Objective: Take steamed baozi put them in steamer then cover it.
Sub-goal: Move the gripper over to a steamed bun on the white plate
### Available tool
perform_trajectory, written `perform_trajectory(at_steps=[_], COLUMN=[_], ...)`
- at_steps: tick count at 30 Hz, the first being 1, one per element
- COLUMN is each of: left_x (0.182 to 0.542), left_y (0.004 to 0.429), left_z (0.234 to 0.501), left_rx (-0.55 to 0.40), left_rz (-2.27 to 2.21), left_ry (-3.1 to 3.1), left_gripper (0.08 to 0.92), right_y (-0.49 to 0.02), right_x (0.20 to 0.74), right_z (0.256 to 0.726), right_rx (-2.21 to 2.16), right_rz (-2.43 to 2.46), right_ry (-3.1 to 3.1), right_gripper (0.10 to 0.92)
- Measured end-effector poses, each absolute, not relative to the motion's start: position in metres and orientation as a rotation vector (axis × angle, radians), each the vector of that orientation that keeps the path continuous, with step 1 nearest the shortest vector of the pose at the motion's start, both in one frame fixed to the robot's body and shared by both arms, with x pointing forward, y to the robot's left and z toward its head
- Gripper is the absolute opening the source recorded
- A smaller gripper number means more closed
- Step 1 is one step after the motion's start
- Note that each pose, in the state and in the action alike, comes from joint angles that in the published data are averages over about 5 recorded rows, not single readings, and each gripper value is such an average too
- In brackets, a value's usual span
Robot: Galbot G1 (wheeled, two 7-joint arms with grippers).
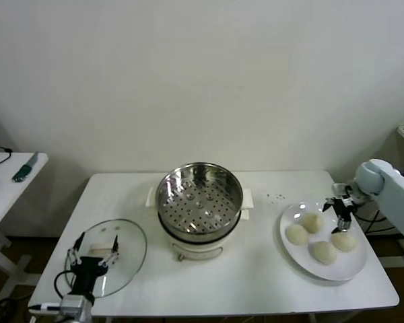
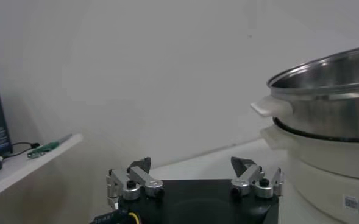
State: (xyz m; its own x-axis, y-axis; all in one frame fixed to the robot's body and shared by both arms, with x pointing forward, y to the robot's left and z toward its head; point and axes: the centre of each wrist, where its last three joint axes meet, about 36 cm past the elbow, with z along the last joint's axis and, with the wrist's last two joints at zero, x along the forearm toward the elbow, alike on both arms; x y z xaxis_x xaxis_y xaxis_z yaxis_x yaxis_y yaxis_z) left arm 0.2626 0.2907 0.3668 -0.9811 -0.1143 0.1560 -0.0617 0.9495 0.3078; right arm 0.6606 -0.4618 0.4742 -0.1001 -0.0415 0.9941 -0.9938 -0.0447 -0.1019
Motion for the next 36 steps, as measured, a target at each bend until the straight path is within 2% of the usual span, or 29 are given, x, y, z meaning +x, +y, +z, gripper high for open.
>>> perform_trajectory(at_steps=[18, 27, 36], left_x=[0.263, 0.262, 0.262], left_y=[0.292, 0.292, 0.290], left_z=[0.363, 0.363, 0.363], left_rx=[0.145, 0.149, 0.148], left_rz=[-0.452, -0.449, -0.440], left_ry=[-2.927, -2.929, -2.934], left_gripper=[0.823, 0.823, 0.823], right_y=[-0.431, -0.428, -0.429], right_x=[0.680, 0.682, 0.685], right_z=[0.449, 0.448, 0.464], right_rx=[1.256, 1.261, 1.274], right_rz=[1.310, 1.326, 1.358], right_ry=[-1.196, -1.179, -1.175], right_gripper=[0.817, 0.714, 0.687])
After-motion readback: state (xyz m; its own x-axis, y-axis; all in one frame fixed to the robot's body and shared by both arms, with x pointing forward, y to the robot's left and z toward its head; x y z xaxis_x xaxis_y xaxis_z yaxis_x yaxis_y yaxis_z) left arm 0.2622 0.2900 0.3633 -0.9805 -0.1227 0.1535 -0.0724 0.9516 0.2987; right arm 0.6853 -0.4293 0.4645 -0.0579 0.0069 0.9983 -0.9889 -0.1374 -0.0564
